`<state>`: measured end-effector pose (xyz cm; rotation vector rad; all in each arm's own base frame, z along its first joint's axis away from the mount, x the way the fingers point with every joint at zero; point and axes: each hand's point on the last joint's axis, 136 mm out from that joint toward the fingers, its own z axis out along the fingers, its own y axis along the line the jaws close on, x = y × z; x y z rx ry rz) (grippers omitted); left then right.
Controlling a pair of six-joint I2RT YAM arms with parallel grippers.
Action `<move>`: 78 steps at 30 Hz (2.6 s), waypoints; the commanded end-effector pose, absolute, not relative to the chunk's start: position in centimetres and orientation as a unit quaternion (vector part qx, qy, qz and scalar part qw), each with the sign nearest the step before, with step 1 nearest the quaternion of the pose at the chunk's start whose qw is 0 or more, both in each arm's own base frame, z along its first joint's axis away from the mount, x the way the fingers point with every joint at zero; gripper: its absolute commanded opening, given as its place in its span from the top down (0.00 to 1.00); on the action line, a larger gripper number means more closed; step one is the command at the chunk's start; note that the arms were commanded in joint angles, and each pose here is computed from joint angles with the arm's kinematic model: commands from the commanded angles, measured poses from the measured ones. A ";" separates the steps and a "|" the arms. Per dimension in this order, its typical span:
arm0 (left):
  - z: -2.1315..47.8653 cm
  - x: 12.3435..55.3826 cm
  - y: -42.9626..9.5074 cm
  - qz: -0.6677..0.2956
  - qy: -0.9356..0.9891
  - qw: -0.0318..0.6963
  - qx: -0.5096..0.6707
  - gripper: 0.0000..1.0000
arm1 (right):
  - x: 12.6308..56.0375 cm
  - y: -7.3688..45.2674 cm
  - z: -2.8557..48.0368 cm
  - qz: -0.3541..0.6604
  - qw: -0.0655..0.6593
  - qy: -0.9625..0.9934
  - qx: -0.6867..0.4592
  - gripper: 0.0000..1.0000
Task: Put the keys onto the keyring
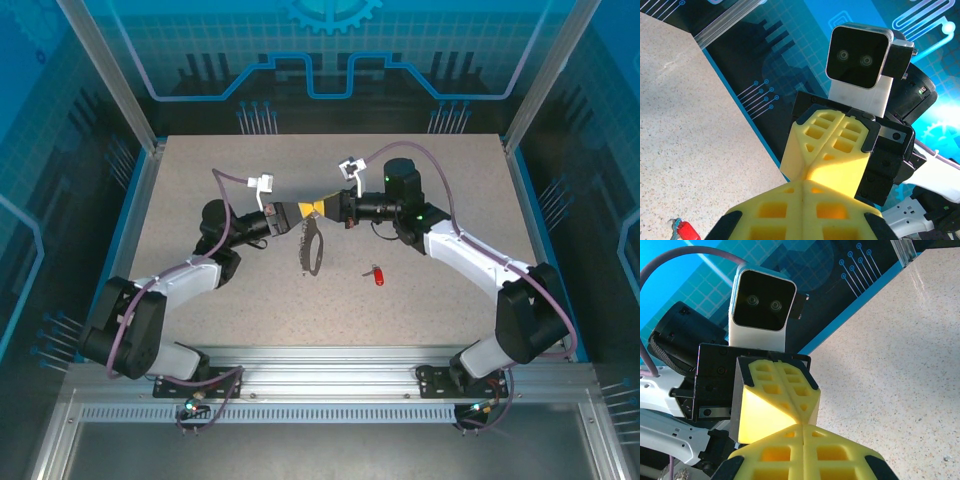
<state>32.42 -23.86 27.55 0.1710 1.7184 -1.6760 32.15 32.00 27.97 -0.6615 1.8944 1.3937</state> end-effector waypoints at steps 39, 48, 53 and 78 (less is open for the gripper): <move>30.9 31.6 -24.7 -0.613 0.646 0.426 0.162 1.00 | 30.0 30.9 29.7 0.572 0.387 0.708 -0.146 0.58; 30.5 31.4 -25.2 -0.614 0.651 0.414 0.167 1.00 | 30.2 31.1 30.5 0.577 0.394 0.700 -0.149 0.68; 30.5 31.4 -25.4 -0.613 0.652 0.413 0.167 1.00 | 30.1 31.2 30.4 0.579 0.389 0.700 -0.153 0.79; 31.9 32.7 -23.5 -0.570 0.681 0.449 0.104 0.29 | 30.0 29.4 31.2 0.560 0.411 0.697 -0.176 1.00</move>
